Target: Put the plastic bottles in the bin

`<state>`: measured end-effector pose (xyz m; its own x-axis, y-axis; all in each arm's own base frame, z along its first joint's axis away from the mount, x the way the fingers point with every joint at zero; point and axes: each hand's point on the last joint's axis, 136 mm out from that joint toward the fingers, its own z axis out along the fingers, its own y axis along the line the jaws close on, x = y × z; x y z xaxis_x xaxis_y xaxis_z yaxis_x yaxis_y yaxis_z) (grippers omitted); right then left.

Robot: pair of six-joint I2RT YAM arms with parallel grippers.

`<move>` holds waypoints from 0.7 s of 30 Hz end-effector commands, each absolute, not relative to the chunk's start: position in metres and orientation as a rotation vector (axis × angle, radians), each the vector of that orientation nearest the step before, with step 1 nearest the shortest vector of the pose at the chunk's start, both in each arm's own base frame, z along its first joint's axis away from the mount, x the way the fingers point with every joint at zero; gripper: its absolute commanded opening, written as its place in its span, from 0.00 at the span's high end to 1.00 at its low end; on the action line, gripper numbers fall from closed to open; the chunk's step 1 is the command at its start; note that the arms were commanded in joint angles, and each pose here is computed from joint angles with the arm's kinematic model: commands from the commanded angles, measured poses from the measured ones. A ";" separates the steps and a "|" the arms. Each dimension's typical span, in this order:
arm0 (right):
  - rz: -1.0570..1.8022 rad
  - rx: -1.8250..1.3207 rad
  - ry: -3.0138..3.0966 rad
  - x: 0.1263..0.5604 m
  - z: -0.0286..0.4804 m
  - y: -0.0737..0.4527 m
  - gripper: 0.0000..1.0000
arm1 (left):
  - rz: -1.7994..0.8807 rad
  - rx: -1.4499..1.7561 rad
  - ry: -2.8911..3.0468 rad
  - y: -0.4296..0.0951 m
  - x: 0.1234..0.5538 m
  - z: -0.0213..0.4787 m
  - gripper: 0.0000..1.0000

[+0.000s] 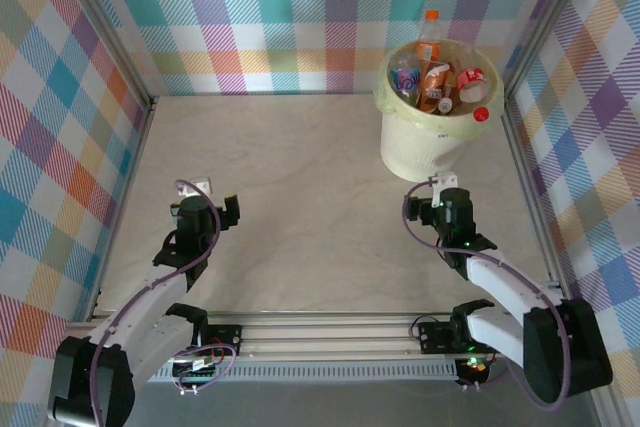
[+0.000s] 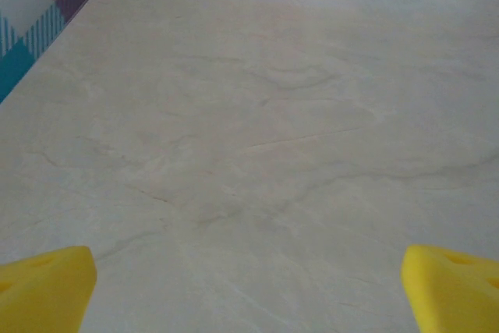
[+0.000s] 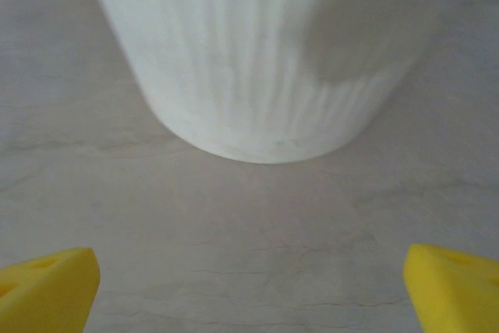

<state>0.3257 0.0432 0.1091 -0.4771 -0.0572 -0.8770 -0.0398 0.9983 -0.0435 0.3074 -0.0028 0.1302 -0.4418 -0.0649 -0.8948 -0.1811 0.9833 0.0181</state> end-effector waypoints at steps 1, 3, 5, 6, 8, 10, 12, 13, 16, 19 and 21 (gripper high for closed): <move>0.026 -0.007 1.924 0.345 0.129 0.033 0.00 | 0.103 -0.169 1.916 0.000 0.323 0.145 0.00; 0.026 0.005 1.921 0.350 0.125 0.028 0.00 | 0.098 -0.166 1.917 0.000 0.327 0.140 0.00; 0.035 -0.003 1.924 0.355 0.124 0.028 0.00 | 0.103 -0.159 1.919 0.000 0.330 0.137 0.00; 0.038 -0.006 1.923 0.356 0.123 0.028 0.00 | 0.105 -0.153 1.919 0.000 0.331 0.136 0.00; 0.034 -0.014 1.911 0.361 0.122 0.028 0.00 | 0.098 -0.140 1.908 0.000 0.334 0.134 0.00; 0.023 -0.016 1.911 0.364 0.121 0.026 0.00 | 0.090 -0.146 1.888 0.003 0.337 0.133 0.00; 0.026 -0.021 1.891 0.367 0.124 0.025 0.00 | 0.088 -0.160 1.884 0.009 0.339 0.129 0.00; 0.028 -0.022 1.890 0.368 0.123 0.025 0.00 | 0.083 -0.163 1.880 0.011 0.340 0.127 0.00; 0.028 -0.023 1.881 0.371 0.124 0.024 0.00 | 0.079 -0.169 1.870 0.016 0.343 0.123 0.00; 0.009 -0.001 1.868 0.374 0.125 0.018 0.00 | 0.047 -0.165 1.847 0.017 0.349 0.122 0.00; -0.004 0.030 1.862 0.377 0.121 0.011 0.00 | 0.004 -0.151 1.842 0.012 0.356 0.122 0.00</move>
